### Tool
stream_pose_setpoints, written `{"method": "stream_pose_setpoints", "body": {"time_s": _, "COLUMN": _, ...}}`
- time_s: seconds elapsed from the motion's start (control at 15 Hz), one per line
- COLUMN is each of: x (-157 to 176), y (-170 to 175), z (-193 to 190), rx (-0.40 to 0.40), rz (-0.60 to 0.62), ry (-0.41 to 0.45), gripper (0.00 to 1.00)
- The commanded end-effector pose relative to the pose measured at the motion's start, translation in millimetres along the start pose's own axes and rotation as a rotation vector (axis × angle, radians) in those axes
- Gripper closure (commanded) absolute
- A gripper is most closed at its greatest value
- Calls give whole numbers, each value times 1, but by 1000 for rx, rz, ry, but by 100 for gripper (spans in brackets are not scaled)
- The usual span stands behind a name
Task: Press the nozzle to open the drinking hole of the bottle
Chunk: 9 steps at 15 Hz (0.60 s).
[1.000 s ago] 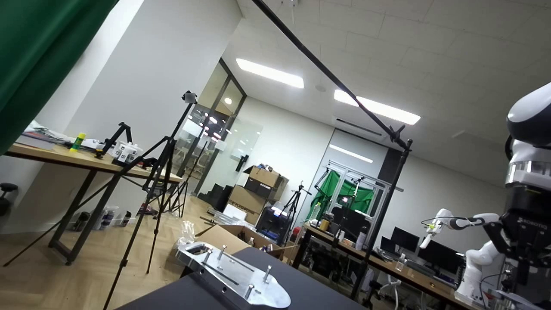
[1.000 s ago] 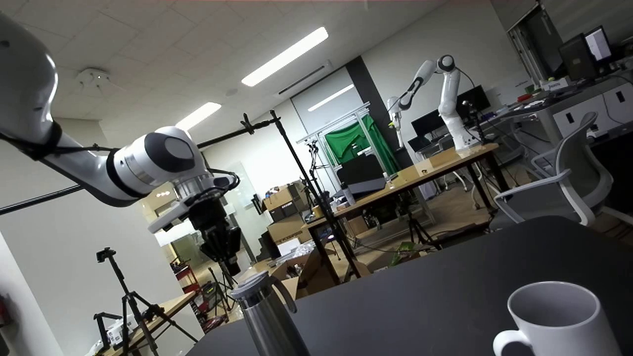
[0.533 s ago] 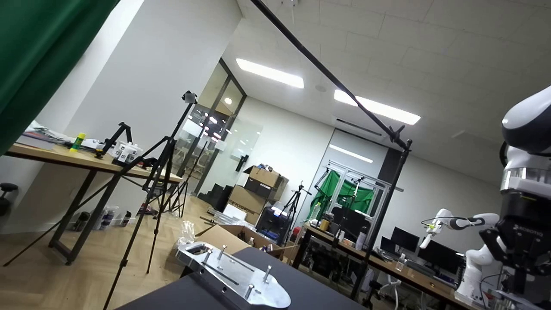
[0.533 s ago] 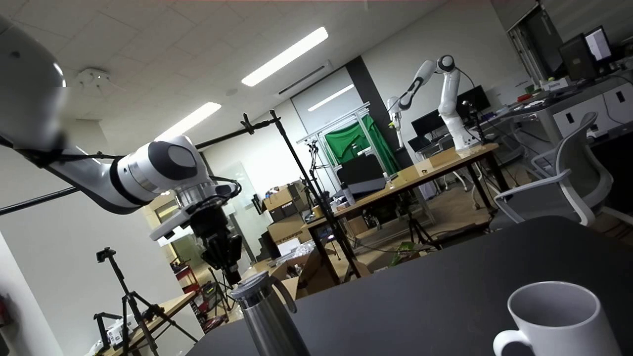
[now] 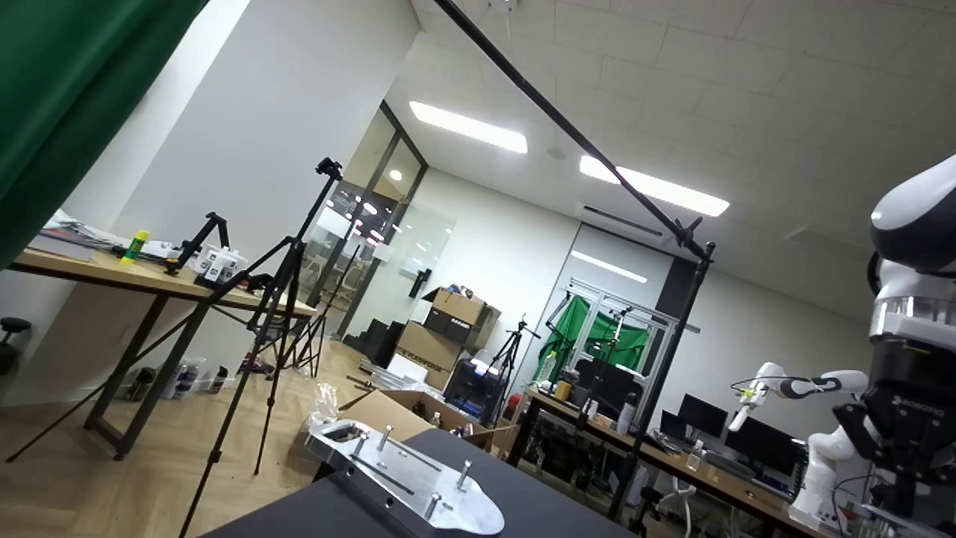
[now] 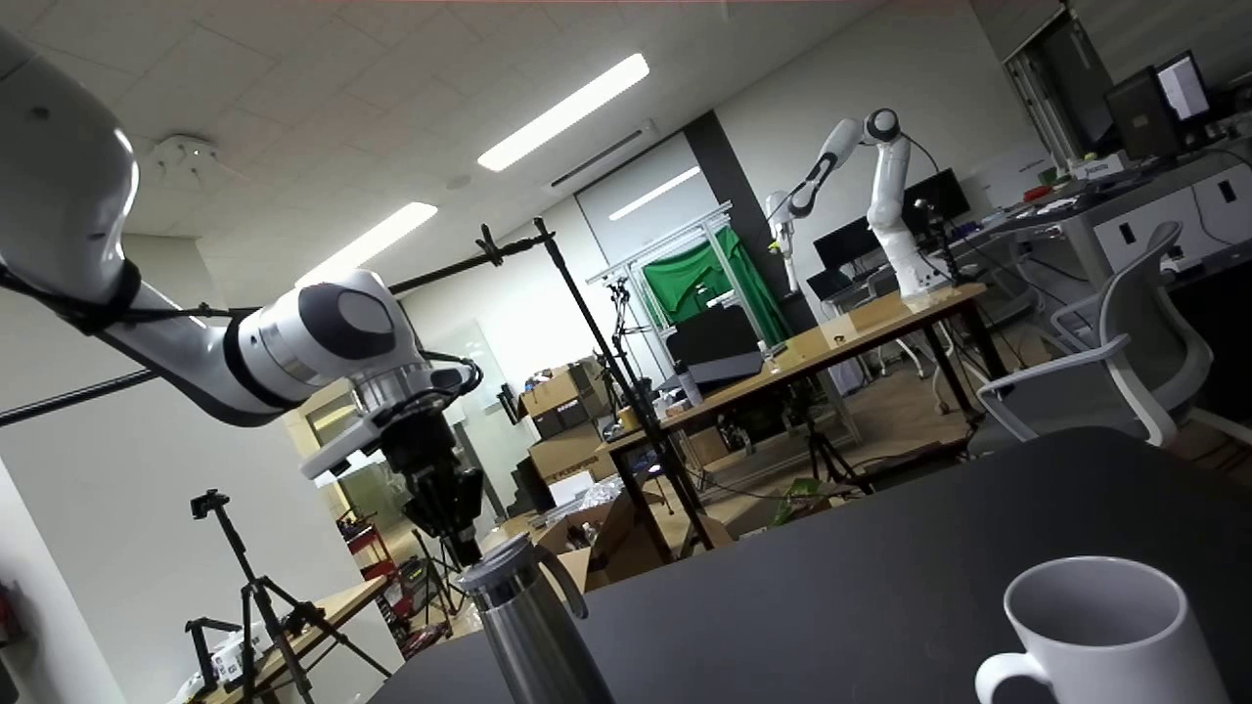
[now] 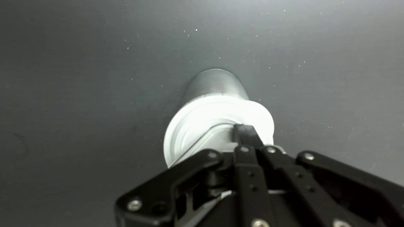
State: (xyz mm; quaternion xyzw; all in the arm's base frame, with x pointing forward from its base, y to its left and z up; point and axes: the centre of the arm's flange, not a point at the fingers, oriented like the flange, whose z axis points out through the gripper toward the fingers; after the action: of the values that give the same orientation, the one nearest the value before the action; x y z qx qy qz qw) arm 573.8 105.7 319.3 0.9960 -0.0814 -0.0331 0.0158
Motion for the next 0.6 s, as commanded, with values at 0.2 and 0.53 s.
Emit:
{"method": "stream_pose_setpoints", "body": {"time_s": 0.2, "x": 6, "y": -8, "z": 16, "rx": -23, "rz": 27, "ry": -18, "gripper": 100}}
{"method": "stream_pose_setpoints", "body": {"time_s": 0.53, "x": -3, "y": -6, "z": -30, "rx": -53, "rz": 29, "ry": 46, "gripper": 100}}
